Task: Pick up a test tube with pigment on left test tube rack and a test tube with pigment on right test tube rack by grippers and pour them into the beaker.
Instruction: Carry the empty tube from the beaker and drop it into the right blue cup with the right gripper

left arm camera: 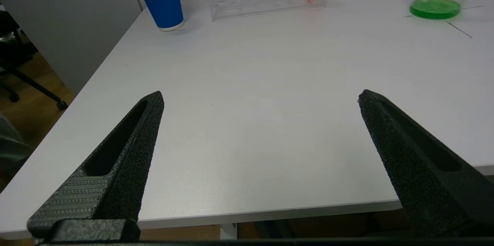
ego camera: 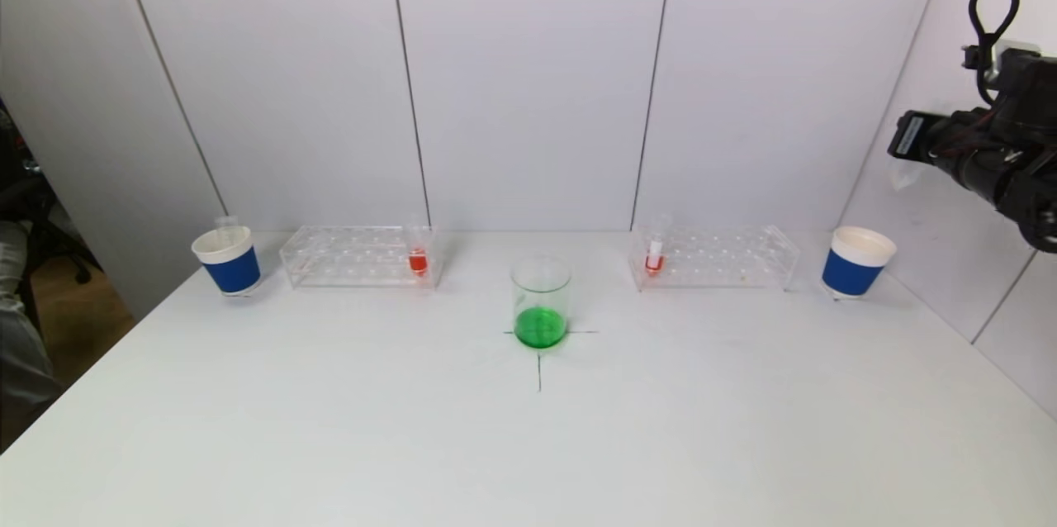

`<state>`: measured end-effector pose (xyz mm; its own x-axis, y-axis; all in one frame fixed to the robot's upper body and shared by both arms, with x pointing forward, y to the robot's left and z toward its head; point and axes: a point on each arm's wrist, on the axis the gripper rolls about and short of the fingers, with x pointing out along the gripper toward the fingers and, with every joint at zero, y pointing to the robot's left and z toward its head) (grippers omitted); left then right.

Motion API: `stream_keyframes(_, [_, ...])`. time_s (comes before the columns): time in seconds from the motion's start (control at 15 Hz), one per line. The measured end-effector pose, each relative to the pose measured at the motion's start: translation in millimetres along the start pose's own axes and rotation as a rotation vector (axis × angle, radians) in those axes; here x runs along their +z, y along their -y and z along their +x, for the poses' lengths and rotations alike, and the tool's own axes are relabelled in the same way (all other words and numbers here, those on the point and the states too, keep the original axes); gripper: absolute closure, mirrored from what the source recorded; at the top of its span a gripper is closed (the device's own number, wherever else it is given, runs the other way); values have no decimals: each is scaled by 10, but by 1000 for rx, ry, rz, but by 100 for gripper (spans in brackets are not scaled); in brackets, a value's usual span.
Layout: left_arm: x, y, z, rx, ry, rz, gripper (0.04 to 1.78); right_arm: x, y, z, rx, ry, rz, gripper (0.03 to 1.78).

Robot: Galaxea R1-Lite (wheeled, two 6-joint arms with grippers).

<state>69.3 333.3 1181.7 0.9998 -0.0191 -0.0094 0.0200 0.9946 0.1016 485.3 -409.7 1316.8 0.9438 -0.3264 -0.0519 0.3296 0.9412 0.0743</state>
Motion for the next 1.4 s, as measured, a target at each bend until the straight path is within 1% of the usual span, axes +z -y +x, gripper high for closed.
stream_keyframes(0.07, [0, 0, 0, 0, 0, 0, 6, -92, 6, 57, -3, 0, 0, 128])
stream_keyframes(0.27, [0, 0, 0, 0, 0, 0, 6, -350, 36, 177, -12, -50, -9, 128])
stream_keyframes(0.6, [0, 0, 0, 0, 0, 0, 6, -638, 83, 312, -31, -117, -19, 128])
stream_keyframes(1.27, [0, 0, 0, -1, 0, 0, 6, -915, 238, 522, -70, -163, -28, 128])
stream_keyframes(1.4, [0, 0, 0, 0, 0, 0, 6, -973, 248, 544, -73, -176, -30, 128])
